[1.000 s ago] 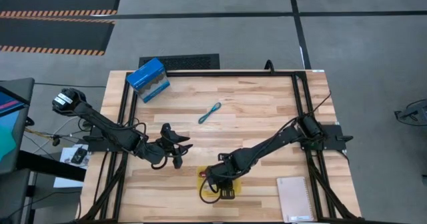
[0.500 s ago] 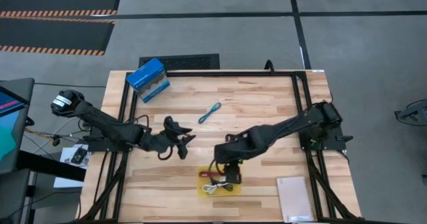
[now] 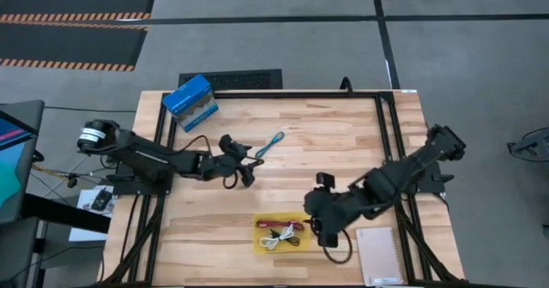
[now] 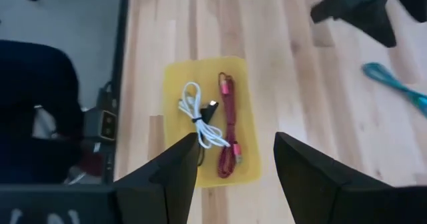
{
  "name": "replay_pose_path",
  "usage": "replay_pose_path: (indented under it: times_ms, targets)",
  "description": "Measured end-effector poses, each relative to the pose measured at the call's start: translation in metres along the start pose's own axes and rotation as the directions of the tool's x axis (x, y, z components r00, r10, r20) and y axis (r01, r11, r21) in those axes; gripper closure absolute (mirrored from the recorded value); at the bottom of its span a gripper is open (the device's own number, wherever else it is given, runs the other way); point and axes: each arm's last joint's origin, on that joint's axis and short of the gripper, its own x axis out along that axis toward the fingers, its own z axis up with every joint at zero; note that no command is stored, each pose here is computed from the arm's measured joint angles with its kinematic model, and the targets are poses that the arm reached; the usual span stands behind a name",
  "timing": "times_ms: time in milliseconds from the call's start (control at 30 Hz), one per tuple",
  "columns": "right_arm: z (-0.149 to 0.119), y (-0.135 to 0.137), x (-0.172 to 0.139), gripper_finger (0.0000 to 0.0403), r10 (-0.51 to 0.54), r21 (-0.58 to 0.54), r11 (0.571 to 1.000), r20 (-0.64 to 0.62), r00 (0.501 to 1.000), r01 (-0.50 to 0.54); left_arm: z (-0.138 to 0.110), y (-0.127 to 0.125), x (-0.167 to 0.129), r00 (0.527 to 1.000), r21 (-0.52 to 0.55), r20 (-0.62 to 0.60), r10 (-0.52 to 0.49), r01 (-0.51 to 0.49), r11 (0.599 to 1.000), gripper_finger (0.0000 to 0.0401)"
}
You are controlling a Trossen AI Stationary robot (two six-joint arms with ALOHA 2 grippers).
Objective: Pick and place USB-C Cables
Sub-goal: Put the blue charger cable into the yellow bin
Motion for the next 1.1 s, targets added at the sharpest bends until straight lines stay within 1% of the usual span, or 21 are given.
replay_pose_path:
  times_ms: [100,200,267,333,400,500,567,700,867,967,1033,1100]
  targets:
    - [-0.008,0.009,-0.002,0.0186,-0.058,-0.012,0.998,0.015,0.998,0.059,-0.007,0.007,0.018,0.997,-0.016,-0.008,0.075,-0.075,0.997,0.0133]
    - [-0.013,0.015,-0.002,0.0186,-0.089,-0.007,0.996,0.02,0.996,0.089,-0.015,0.016,0.036,0.991,-0.027,-0.031,0.132,-0.133,0.991,0.0137]
    - [-0.015,0.017,0.002,0.0186,-0.092,0.005,0.996,0.025,0.995,0.092,-0.02,0.021,0.048,0.99,-0.04,-0.05,0.134,-0.136,0.99,0.0141]
    - [-0.018,0.017,0.008,0.0186,-0.116,0.009,0.993,0.022,0.993,0.115,-0.026,0.027,0.058,0.988,-0.045,-0.078,0.132,-0.136,0.99,0.0145]
    - [-0.022,0.018,0.01,0.0185,-0.131,0.0,0.991,0.014,0.991,0.131,-0.032,0.029,0.068,0.987,-0.05,-0.097,0.13,-0.136,0.99,0.0146]
    - [-0.021,0.017,0.017,0.0184,-0.147,0.014,0.989,0.018,0.989,0.147,-0.041,0.031,0.08,0.98,-0.037,-0.131,0.15,-0.156,0.987,0.0147]
    - [-0.023,0.016,0.023,0.0184,-0.169,0.012,0.985,0.001,0.986,0.169,-0.048,0.031,0.085,0.975,-0.028,-0.153,0.159,-0.165,0.986,0.0147]
    - [-0.021,0.015,0.03,0.0184,-0.18,0.023,0.983,0.003,0.984,0.18,-0.058,0.028,0.094,0.969,-0.014,-0.18,0.168,-0.173,0.985,0.0147]
    - [-0.021,0.014,0.036,0.0184,-0.191,0.026,0.981,-0.011,0.981,0.192,-0.071,0.026,0.103,0.963,-0.046,-0.213,0.167,-0.181,0.982,0.0151]
    - [-0.02,0.014,0.036,0.0184,-0.187,0.043,0.981,-0.003,0.982,0.187,-0.073,0.026,0.103,0.96,-0.067,-0.23,0.161,-0.181,0.981,0.0179]
    - [-0.02,0.014,0.036,0.0184,-0.186,0.047,0.982,-0.002,0.983,0.185,-0.073,0.024,0.102,0.962,-0.071,-0.233,0.145,-0.166,0.984,0.0214]
    - [-0.019,0.015,0.036,0.0184,-0.181,0.051,0.982,0.004,0.983,0.181,-0.073,0.022,0.102,0.964,-0.075,-0.232,0.128,-0.149,0.986,0.0259]
